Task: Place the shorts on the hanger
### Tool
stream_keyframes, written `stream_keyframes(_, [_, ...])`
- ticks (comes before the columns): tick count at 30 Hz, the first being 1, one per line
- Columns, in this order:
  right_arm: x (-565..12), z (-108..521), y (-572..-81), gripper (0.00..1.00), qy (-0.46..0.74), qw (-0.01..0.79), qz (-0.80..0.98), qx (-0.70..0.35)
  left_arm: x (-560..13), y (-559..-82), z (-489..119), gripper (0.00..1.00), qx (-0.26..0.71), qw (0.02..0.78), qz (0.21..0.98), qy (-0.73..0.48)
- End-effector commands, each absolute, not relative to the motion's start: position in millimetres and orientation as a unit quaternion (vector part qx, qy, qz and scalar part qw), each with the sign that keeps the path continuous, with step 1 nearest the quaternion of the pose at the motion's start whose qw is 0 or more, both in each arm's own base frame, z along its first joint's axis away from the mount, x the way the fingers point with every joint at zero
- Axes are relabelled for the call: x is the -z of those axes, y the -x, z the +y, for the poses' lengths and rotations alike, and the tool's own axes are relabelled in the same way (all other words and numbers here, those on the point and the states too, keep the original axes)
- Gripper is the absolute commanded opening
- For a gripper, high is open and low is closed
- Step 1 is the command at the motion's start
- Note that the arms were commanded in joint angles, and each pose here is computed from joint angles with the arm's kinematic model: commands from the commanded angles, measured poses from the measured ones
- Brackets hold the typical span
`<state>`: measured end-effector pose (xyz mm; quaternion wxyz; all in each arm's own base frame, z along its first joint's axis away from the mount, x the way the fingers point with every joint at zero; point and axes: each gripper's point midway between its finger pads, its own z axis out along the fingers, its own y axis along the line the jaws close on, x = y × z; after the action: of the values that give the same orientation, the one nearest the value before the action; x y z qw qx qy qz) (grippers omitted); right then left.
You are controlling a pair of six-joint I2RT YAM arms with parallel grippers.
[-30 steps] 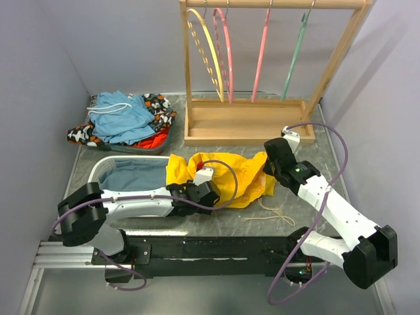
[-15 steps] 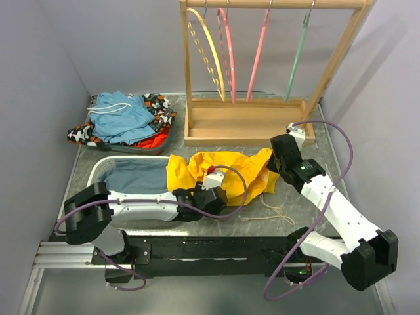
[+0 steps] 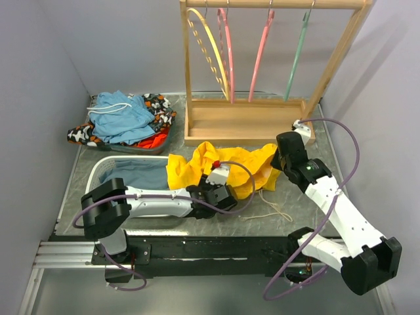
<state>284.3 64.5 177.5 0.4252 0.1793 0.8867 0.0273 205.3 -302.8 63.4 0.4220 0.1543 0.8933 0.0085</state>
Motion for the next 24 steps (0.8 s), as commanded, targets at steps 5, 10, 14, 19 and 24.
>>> stream_keyframes(5, [-233, 54, -285, 0.16, -0.189, 0.481, 0.855, -0.039, -153, -259, -310, 0.15, 0.013, 0.514, 0.854, -0.077])
stream_keyframes(10, [-257, 49, -278, 0.11, -0.192, 0.499, 0.844, -0.043, -199, -271, -312, 0.01, 0.045, 0.528, 0.845, -0.077])
stream_keyframes(14, [-290, 43, -272, 0.08, -0.199, 0.527, 0.824, -0.051, -251, -259, -335, 0.01, 0.128, 0.516, 0.841, -0.099])
stream_keyframes(19, [-353, 31, -264, 0.07, -0.221, 0.578, 0.783, -0.063, -372, -222, -370, 0.01, 0.32, 0.51, 0.788, -0.128])
stream_keyframes(24, [-414, 17, -249, 0.04, -0.244, 0.626, 0.737, -0.078, -456, -196, -376, 0.01, 0.42, 0.513, 0.733, -0.152])
